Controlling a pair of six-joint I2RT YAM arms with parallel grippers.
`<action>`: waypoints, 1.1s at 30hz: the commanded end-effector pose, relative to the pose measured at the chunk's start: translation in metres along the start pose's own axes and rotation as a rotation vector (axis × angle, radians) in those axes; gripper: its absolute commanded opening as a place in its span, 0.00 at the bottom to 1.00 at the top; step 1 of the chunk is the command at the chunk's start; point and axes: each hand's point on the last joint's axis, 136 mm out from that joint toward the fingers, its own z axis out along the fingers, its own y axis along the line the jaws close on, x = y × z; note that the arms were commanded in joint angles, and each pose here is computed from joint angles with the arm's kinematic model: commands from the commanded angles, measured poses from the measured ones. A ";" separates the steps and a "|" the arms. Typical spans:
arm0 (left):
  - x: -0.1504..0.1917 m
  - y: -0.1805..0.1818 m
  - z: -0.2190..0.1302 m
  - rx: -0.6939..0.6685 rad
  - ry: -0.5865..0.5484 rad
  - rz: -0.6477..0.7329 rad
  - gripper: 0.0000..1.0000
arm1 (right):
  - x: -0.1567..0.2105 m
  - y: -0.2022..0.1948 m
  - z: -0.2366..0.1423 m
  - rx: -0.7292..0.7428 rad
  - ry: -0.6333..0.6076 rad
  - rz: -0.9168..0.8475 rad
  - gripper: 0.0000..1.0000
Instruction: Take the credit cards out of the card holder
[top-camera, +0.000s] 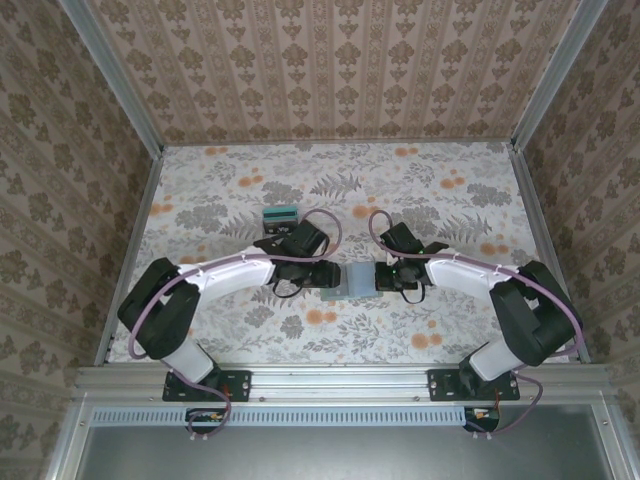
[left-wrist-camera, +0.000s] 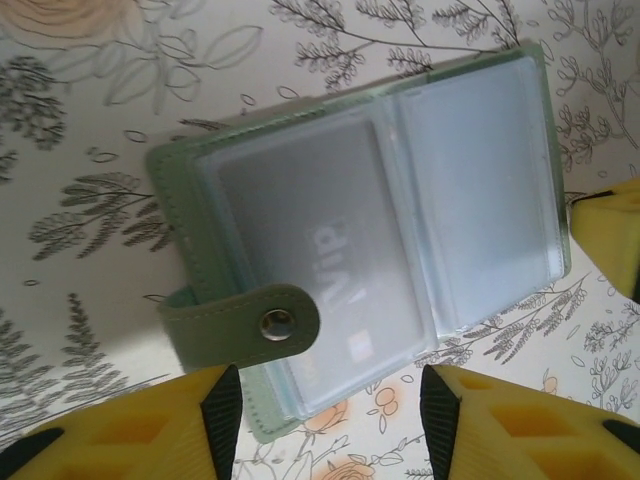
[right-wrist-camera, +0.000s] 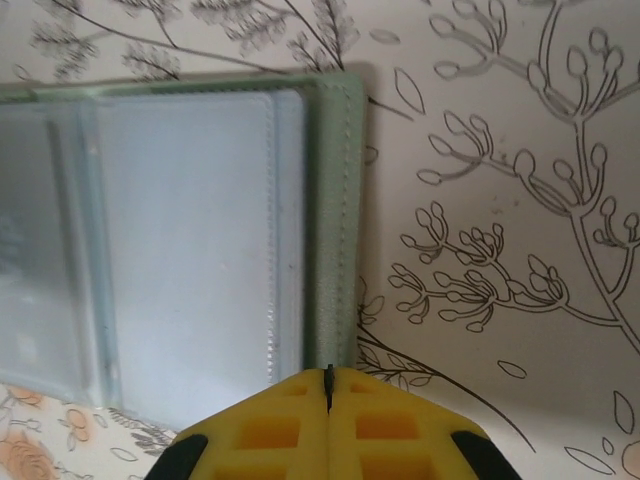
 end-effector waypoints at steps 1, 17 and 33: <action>0.004 -0.011 0.004 0.028 0.045 0.024 0.52 | 0.016 -0.010 0.010 0.033 0.054 0.024 0.07; 0.015 -0.011 0.028 0.026 0.125 0.030 0.50 | 0.018 -0.012 0.009 0.034 0.051 0.032 0.08; 0.021 -0.012 0.030 -0.035 0.166 0.076 0.49 | 0.017 -0.009 0.010 0.023 0.051 0.032 0.08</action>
